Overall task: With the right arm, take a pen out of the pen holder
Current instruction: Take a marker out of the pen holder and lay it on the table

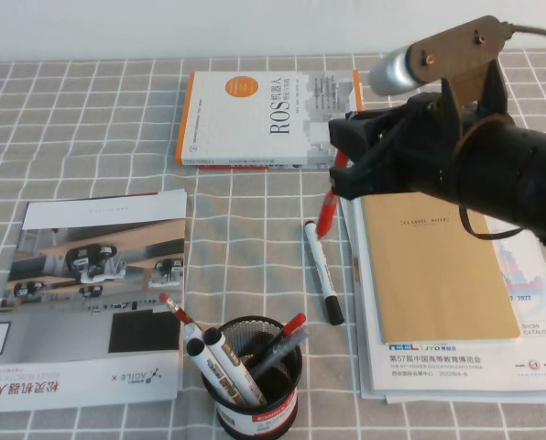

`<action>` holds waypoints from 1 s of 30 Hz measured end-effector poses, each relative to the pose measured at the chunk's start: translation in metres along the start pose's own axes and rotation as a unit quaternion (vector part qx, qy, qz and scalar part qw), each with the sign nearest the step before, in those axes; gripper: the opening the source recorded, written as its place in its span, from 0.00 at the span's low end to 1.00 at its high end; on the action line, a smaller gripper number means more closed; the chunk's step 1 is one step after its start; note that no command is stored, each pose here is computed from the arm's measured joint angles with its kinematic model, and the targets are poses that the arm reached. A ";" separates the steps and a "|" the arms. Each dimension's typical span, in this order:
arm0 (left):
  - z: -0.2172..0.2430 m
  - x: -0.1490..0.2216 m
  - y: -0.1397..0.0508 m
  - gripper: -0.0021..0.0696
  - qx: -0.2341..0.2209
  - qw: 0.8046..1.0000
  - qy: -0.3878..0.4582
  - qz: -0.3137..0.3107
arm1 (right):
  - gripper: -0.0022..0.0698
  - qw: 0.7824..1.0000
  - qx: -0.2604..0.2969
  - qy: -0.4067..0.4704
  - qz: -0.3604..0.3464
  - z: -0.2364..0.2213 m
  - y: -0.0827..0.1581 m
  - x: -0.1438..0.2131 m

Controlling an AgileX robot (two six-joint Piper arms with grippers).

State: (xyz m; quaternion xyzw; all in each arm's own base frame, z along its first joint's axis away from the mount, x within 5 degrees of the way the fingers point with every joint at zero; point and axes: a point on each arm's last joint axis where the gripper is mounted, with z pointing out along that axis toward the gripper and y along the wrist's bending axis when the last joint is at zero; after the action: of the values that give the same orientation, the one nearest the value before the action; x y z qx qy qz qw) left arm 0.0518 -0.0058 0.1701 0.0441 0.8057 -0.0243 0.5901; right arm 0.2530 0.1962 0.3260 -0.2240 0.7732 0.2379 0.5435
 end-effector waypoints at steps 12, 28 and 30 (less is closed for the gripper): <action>0.000 0.000 0.000 0.02 0.000 1.000 0.000 0.000 | 0.11 0.985 -0.066 0.132 0.091 0.016 -0.025 0.006; 0.000 0.000 0.000 0.02 0.000 1.000 0.000 0.000 | 0.11 0.925 -0.040 0.367 0.093 0.068 -0.032 -0.006; 0.000 0.000 0.000 0.02 0.000 1.000 0.000 0.000 | 0.11 0.920 -0.043 0.380 0.089 0.081 -0.030 -0.001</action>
State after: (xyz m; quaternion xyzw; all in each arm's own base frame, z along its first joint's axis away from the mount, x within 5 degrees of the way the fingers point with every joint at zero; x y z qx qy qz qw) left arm 0.0518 -0.0058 0.1701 0.0441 0.8057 -0.0243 0.5901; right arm 0.3310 0.2225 0.2995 -0.2505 0.9275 0.2152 0.1751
